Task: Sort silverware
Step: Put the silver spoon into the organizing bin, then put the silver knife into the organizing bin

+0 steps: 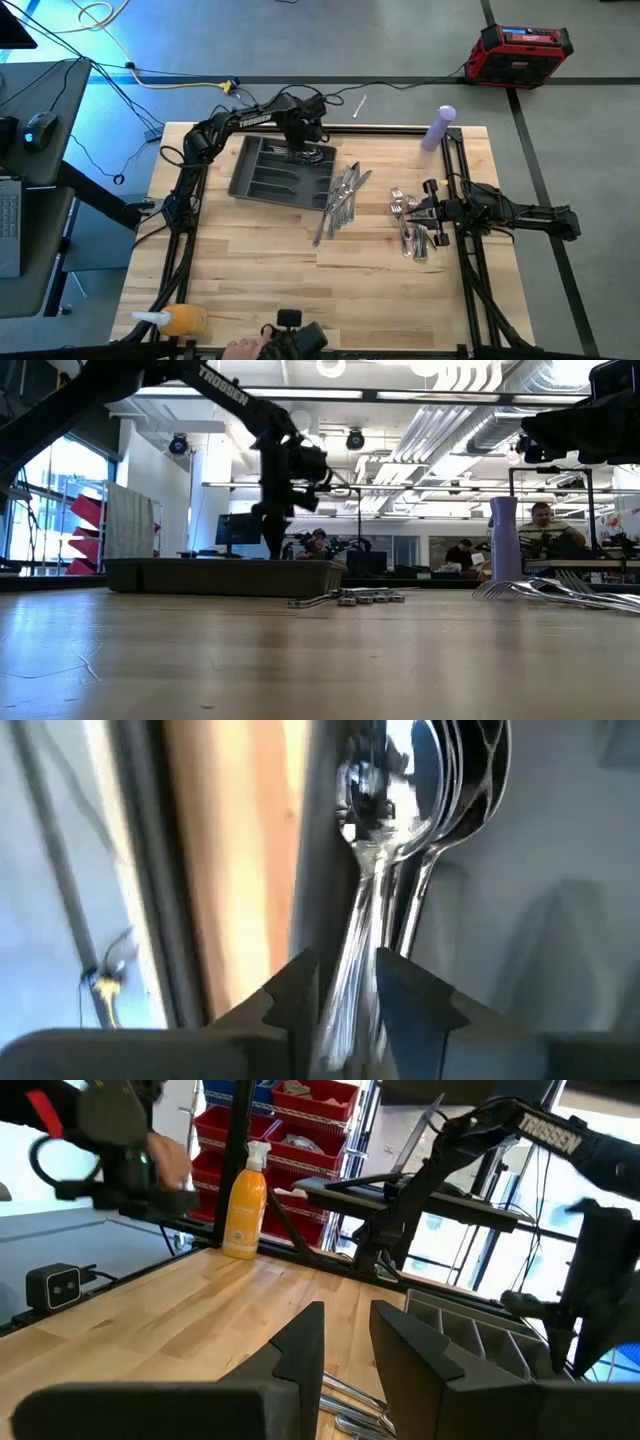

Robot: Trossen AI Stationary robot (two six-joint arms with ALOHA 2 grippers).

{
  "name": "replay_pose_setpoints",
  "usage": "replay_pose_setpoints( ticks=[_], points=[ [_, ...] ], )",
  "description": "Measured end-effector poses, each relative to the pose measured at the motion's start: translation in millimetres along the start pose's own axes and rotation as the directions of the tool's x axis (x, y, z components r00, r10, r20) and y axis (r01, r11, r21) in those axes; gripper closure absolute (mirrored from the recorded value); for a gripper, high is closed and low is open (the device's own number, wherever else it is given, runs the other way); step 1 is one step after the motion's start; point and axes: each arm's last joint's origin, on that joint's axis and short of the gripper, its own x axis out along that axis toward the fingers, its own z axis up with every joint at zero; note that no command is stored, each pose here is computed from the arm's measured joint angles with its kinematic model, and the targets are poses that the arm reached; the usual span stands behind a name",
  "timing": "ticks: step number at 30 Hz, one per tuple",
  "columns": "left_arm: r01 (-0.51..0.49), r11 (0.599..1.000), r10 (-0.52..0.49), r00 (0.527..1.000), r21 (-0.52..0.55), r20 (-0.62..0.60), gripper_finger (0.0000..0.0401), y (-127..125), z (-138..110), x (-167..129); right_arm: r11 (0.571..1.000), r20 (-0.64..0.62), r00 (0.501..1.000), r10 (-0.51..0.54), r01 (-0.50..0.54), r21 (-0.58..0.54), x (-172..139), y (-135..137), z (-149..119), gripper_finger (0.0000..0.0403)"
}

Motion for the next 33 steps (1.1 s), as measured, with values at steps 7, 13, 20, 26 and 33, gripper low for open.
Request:
replay_pose_setpoints(
  ticks=[7, 13, 20, 26, 33],
  points=[
    [-0.035, 0.968, 0.028, 0.999, -0.25, -0.031, 0.0305, -58.8, 20.6, -41.4, 1.0, 0.039, 0.999, -0.007, 0.007, 0.01, -0.1, -0.8, 3.7, 0.0329],
    [-0.022, 0.986, 0.039, 0.993, -0.163, 0.107, 0.0329, -147.7, 44.7, -54.9, 0.979, 0.158, 0.987, -0.03, -0.003, 0.202, -1.4, -3.1, 15.6, 0.0329],
    [0.005, 0.993, 0.04, 0.923, -0.117, 0.382, 0.0346, -213.7, 55.9, -41.5, 0.819, 0.26, 0.964, -0.057, -0.104, 0.565, -3.7, -5.0, 25.8, 0.0329],
    [0.009, 0.995, 0.038, 0.878, -0.095, 0.477, 0.0348, -226.1, 62.1, -39.9, 0.746, 0.319, 0.909, -0.27, -0.012, 0.666, -7.3, -12.0, 34.0, 0.0329],
    [-0.014, 0.997, 0.046, 0.887, -0.074, 0.46, 0.0348, -223.0, 60.6, -38.0, 0.618, 0.188, 0.868, -0.46, 0.16, 0.77, -4.7, -17.4, 25.0, 0.0329]
  ],
)
